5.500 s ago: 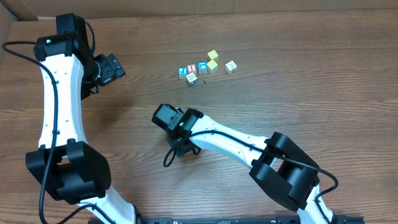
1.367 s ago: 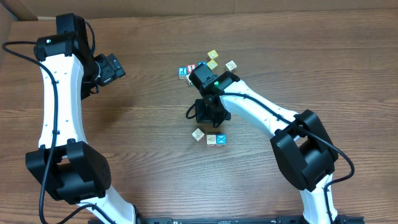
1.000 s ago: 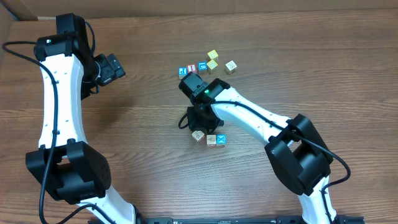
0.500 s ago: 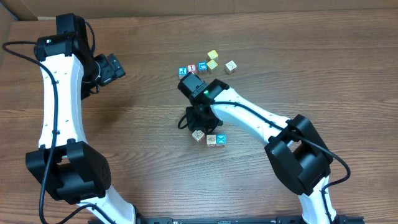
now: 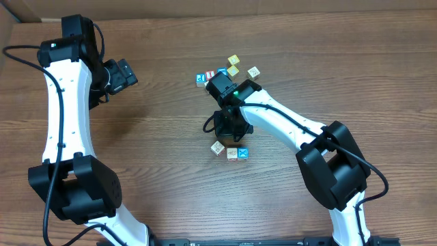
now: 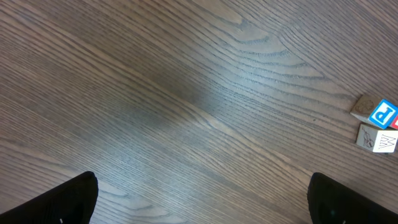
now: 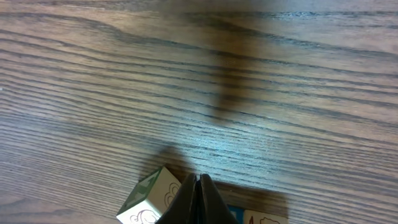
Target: Flip 3 blocks
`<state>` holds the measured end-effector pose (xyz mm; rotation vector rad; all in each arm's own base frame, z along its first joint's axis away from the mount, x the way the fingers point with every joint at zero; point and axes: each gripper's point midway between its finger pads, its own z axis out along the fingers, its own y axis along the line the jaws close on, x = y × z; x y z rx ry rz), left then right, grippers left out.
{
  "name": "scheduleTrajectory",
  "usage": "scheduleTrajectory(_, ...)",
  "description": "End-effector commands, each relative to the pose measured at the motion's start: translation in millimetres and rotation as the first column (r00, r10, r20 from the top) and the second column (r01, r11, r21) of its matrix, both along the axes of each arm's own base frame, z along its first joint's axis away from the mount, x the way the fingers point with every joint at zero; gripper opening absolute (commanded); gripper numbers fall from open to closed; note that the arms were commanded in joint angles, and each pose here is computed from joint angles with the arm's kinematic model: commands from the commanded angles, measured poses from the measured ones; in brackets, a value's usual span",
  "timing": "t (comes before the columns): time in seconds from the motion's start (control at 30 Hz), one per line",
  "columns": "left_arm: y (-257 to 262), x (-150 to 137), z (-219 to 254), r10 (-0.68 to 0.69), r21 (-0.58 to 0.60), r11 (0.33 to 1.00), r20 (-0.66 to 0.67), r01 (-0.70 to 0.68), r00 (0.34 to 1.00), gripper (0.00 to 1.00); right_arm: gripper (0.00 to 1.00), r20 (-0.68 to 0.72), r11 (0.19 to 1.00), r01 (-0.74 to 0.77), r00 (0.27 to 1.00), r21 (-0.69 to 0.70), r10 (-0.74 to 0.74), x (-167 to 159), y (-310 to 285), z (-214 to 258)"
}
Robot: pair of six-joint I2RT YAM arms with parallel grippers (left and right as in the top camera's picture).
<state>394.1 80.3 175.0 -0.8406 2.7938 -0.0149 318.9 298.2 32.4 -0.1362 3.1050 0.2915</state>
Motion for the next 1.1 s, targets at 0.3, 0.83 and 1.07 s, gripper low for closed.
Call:
scheduleTrajectory(0.3, -2.4, 5.4, 4.1, -0.006, -0.001, 1.000, 0.017, 0.006, 1.000, 1.00, 0.04, -0.006, 1.000, -0.009, 1.000, -0.007, 0.009, -6.9, -1.1, 7.3)
scheduleTrajectory(0.83, -2.4, 5.5, 4.1, -0.006, -0.001, 1.000, 0.017, 0.006, 1.000, 1.00, 0.04, -0.087, 0.998, -0.019, 0.996, 0.056, 0.024, -22.4, 8.1, 9.9)
scheduleTrajectory(1.07, -2.4, 5.5, 4.1, -0.005, -0.001, 1.000, 0.017, 0.005, 1.000, 1.00, 0.04, -0.047, 0.996, -0.045, 0.998, 0.078, 0.049, -14.0, 12.8, 10.8)
